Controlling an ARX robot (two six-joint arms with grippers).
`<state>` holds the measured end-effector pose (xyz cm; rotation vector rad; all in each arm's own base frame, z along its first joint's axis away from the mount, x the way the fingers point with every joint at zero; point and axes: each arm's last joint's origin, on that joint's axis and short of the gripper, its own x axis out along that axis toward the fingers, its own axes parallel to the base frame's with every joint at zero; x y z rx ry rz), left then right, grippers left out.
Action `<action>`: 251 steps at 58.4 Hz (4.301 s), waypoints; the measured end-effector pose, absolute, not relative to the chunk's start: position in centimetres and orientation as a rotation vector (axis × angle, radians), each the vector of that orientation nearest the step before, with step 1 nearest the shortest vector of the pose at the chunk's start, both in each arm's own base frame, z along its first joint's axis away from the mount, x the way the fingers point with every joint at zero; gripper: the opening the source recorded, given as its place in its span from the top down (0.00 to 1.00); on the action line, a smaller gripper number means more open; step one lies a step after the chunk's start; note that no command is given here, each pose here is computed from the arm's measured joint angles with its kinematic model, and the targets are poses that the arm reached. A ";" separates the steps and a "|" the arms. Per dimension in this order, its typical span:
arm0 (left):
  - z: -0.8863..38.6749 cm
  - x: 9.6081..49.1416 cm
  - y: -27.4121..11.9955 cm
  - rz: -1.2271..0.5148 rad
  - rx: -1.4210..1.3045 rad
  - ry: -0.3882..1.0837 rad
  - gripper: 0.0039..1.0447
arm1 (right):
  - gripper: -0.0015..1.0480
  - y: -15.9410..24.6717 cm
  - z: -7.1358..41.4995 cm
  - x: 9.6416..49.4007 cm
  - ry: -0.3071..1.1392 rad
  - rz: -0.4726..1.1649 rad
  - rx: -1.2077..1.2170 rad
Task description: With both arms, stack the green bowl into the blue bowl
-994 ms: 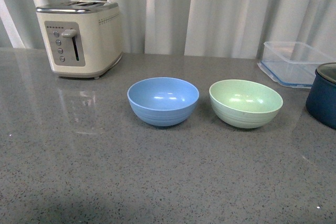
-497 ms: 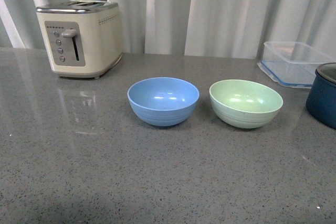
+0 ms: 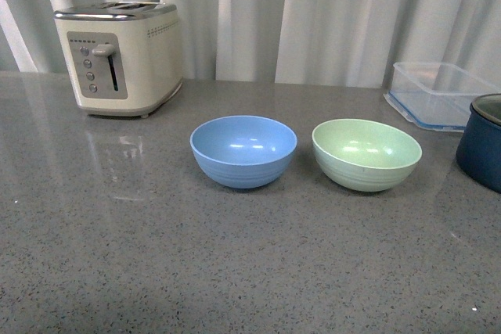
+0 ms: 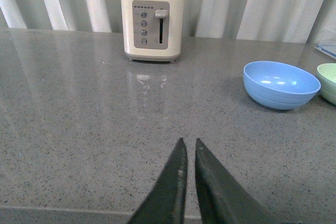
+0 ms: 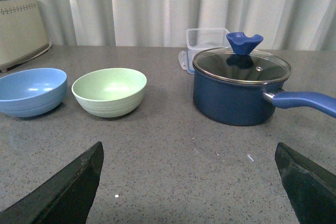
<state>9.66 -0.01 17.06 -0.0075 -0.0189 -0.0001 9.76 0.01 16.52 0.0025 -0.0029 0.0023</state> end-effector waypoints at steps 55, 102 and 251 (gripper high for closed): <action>17.0 9.7 0.0 0.000 -0.005 -0.018 0.06 | 0.10 -0.5 23.5 11.2 0.145 0.196 0.093; 17.1 9.7 0.0 0.000 -0.005 -0.019 0.06 | 0.10 8.4 24.1 41.3 0.781 0.036 0.006; 17.1 9.7 0.0 -0.001 -0.005 -0.018 0.06 | 0.61 11.4 33.4 34.4 -0.001 0.105 0.173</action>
